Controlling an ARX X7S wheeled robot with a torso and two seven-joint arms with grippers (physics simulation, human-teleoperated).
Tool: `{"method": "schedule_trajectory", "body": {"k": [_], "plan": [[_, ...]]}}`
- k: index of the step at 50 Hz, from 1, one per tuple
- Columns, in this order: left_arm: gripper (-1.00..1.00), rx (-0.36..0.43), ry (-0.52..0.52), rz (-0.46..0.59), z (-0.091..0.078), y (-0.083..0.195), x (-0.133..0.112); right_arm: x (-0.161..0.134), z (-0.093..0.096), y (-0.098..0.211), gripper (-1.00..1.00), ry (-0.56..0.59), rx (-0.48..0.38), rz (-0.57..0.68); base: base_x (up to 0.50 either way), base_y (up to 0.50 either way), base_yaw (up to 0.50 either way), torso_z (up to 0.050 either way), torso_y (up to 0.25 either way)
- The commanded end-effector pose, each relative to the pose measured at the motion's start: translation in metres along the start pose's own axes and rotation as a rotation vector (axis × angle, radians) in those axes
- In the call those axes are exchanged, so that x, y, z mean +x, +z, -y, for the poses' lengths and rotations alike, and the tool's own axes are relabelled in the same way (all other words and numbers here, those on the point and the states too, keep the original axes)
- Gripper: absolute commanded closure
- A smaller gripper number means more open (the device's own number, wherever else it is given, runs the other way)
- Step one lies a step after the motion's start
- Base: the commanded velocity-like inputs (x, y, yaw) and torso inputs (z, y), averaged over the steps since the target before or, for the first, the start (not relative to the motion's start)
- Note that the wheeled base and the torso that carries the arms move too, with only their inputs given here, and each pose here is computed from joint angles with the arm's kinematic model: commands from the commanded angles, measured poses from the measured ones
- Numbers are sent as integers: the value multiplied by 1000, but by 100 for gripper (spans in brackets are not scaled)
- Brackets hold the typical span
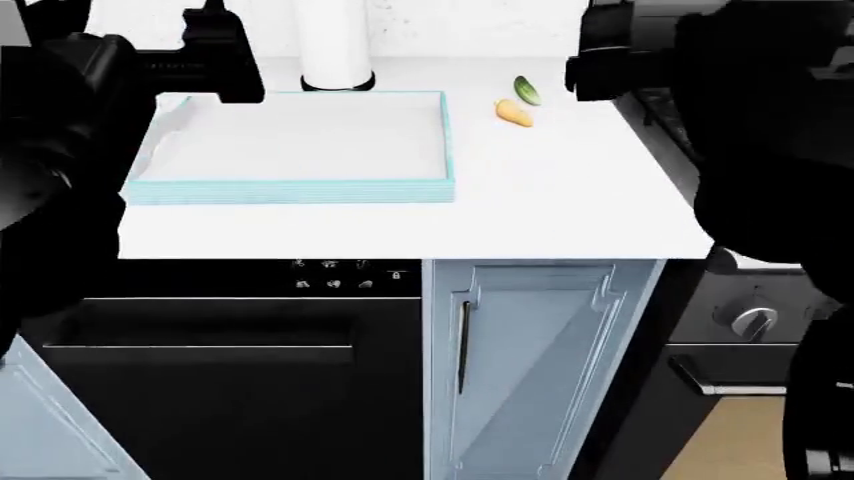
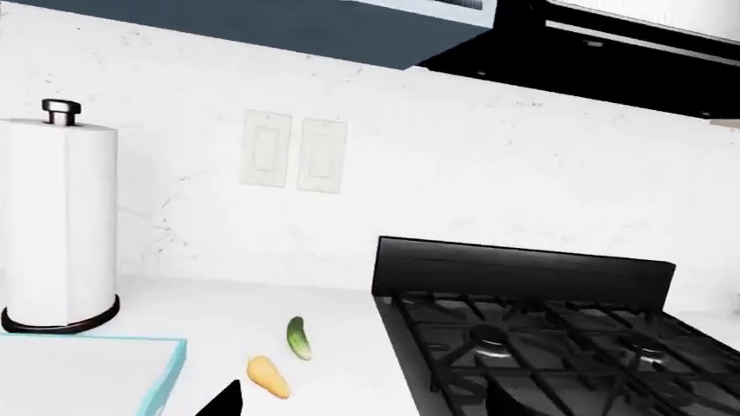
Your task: Place the two vegetables and bowl onto the tray for setting up a vegetable dip station.
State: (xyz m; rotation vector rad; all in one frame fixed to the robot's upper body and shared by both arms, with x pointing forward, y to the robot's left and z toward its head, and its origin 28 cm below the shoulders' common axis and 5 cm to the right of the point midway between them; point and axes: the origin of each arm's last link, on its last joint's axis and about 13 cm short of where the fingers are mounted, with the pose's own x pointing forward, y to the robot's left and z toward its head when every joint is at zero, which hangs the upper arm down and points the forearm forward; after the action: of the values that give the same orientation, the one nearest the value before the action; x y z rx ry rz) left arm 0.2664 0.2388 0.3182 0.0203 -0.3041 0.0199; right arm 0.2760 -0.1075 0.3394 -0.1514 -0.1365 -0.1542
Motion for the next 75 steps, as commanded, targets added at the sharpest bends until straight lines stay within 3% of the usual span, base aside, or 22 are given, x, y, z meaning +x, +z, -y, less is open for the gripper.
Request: {"method": "schedule_trajectory", "body": {"k": [1, 29, 48, 75], "plan": [[-100, 25, 48, -50, -5, 45, 41, 33, 15, 46, -100, 34, 35, -54, 160, 0, 0, 0, 0], [-100, 11, 118, -101, -22, 38, 41, 38, 10, 22, -100, 70, 13, -92, 496, 0, 0, 0, 0], [-100, 18, 106, -105, -21, 37, 39, 37, 12, 10, -100, 38, -9, -116, 500, 0, 0, 0, 1], [-100, 14, 114, -119, -26, 35, 31, 36, 13, 2, -100, 48, -3, -111, 7, 0, 0, 0, 0]]}}
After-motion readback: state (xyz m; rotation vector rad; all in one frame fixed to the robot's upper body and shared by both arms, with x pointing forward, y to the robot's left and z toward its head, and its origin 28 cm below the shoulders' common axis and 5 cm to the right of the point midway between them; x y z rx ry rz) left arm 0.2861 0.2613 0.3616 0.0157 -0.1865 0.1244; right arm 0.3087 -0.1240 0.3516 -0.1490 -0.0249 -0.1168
